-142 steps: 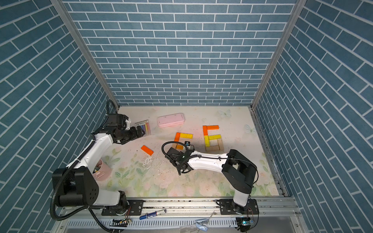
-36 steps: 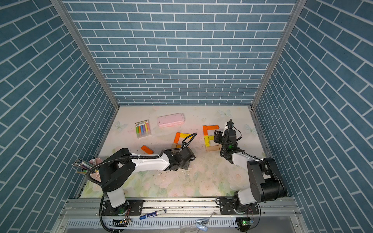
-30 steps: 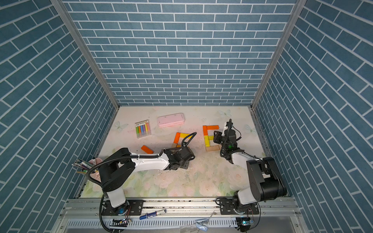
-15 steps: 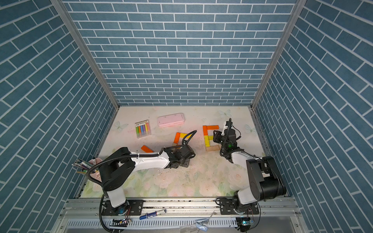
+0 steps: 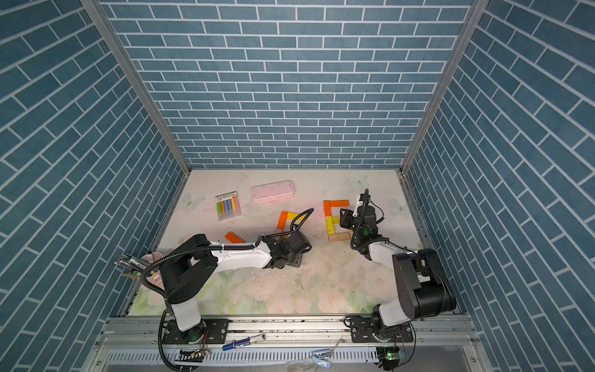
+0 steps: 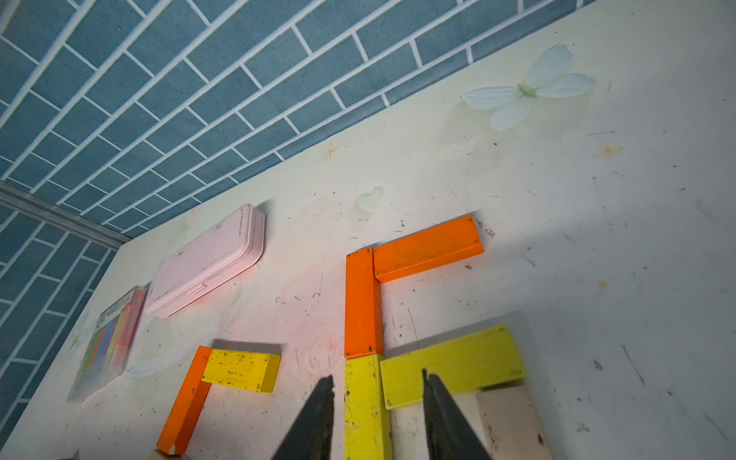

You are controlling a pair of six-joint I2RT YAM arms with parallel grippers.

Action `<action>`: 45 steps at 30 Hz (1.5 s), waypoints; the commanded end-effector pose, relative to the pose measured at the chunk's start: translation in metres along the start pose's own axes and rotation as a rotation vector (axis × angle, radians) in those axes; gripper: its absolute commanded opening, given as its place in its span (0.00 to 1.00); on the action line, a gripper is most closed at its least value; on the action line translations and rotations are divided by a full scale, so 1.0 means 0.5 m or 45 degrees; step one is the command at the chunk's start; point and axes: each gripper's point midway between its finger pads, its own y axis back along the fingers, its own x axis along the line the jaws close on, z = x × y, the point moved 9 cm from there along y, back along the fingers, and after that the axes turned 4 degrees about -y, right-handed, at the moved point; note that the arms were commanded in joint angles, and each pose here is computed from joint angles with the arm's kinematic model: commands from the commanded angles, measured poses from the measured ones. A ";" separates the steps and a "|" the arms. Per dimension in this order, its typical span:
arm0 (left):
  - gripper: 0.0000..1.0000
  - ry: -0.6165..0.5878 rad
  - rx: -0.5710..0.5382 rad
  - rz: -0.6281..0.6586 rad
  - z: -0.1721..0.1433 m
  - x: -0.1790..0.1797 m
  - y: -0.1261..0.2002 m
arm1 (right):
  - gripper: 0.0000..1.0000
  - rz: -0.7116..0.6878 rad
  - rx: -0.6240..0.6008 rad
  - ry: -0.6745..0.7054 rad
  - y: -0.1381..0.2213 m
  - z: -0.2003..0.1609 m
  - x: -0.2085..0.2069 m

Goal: Assemble the number 6 with building blocks
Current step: Assemble the building block at the center of the board.

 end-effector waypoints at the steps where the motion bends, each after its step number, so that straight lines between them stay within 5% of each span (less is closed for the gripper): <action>1: 0.32 0.036 -0.013 0.010 0.012 -0.001 -0.005 | 0.39 0.064 -0.018 0.068 -0.007 0.015 0.023; 12: 0.32 0.075 -0.009 0.010 0.013 0.000 -0.010 | 0.41 0.289 0.043 0.242 -0.008 -0.007 0.085; 36: 0.36 0.079 -0.006 0.024 0.014 0.008 -0.015 | 0.41 0.345 0.086 0.290 -0.017 -0.016 0.106; 45: 0.57 0.082 -0.068 0.014 0.044 0.011 0.038 | 0.42 0.333 0.088 0.299 -0.018 -0.015 0.106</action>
